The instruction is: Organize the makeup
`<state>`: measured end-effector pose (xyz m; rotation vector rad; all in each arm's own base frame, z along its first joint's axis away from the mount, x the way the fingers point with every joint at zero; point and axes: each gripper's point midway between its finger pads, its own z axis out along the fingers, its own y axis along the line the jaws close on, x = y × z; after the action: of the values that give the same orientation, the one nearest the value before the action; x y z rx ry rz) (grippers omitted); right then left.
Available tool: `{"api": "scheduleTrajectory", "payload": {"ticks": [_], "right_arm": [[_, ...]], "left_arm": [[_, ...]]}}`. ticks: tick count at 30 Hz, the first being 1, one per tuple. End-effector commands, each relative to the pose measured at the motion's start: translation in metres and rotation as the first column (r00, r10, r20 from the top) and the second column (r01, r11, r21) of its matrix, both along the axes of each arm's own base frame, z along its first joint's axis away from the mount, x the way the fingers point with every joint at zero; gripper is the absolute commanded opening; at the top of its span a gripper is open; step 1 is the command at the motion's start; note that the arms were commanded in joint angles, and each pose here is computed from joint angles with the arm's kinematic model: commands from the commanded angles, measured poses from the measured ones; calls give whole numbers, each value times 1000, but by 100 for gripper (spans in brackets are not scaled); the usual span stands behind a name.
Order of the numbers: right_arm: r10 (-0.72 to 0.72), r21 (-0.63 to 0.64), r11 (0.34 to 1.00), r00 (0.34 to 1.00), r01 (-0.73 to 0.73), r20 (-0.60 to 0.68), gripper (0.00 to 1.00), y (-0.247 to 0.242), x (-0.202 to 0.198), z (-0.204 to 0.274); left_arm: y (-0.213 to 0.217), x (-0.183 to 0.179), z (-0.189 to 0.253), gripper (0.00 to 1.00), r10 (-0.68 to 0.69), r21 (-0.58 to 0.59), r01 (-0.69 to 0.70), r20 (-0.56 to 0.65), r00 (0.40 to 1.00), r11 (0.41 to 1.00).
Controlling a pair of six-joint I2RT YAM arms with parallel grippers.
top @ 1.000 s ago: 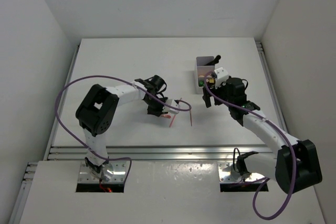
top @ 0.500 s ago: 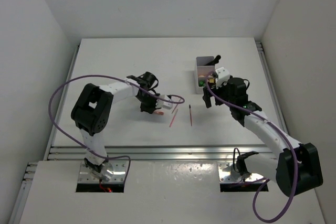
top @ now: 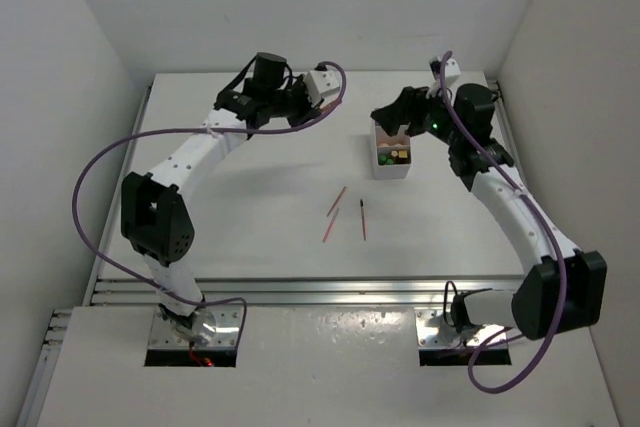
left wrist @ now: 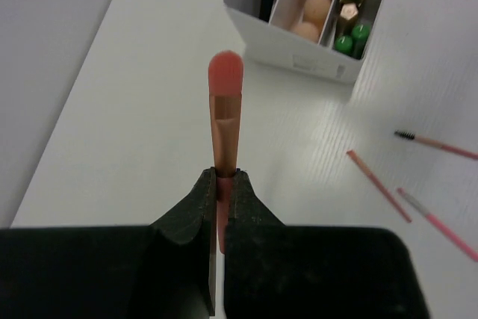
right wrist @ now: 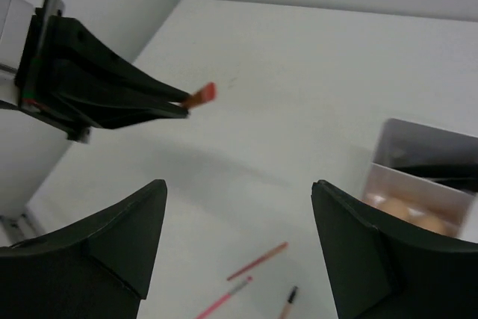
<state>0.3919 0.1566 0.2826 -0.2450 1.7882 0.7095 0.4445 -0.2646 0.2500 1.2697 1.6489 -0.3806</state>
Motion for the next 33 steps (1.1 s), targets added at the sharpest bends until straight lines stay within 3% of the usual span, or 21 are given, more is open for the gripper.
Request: {"api": "scheduleTrajectory", "payload": {"ticks": [1, 4, 8, 13, 18, 29, 31, 33], "right_arm": [[149, 162, 977, 988, -141, -42, 78, 47, -4, 16], [178, 159, 973, 983, -168, -49, 76, 69, -3, 11], [177, 181, 969, 983, -166, -47, 64, 84, 4, 5], [116, 215, 972, 986, -89, -117, 60, 84, 15, -17], [56, 248, 968, 993, -28, -108, 48, 81, 23, -27], [40, 232, 973, 988, -4, -149, 41, 89, 24, -47], [32, 224, 975, 987, 5, -161, 37, 88, 24, -51], [31, 222, 975, 986, 6, -163, 25, 88, 26, -53]], "left_arm": [[-27, -6, 27, 0, 29, -141, -32, -26, 999, 990], [-37, -12, 28, 0, 21, -161, -28, -45, 999, 987], [-45, -23, 31, 0, -4, -174, -4, -47, 999, 985], [-53, -33, 28, 0, -28, -181, 16, -60, 998, 983], [-57, -46, 18, 0, -52, -164, 39, -74, 996, 986], [-66, -48, 21, 0, -60, -180, 49, -52, 997, 982], [-69, -51, 21, 0, -69, -180, 58, -52, 996, 982], [-70, -51, 21, 0, -66, -184, 54, -59, 996, 981]]}}
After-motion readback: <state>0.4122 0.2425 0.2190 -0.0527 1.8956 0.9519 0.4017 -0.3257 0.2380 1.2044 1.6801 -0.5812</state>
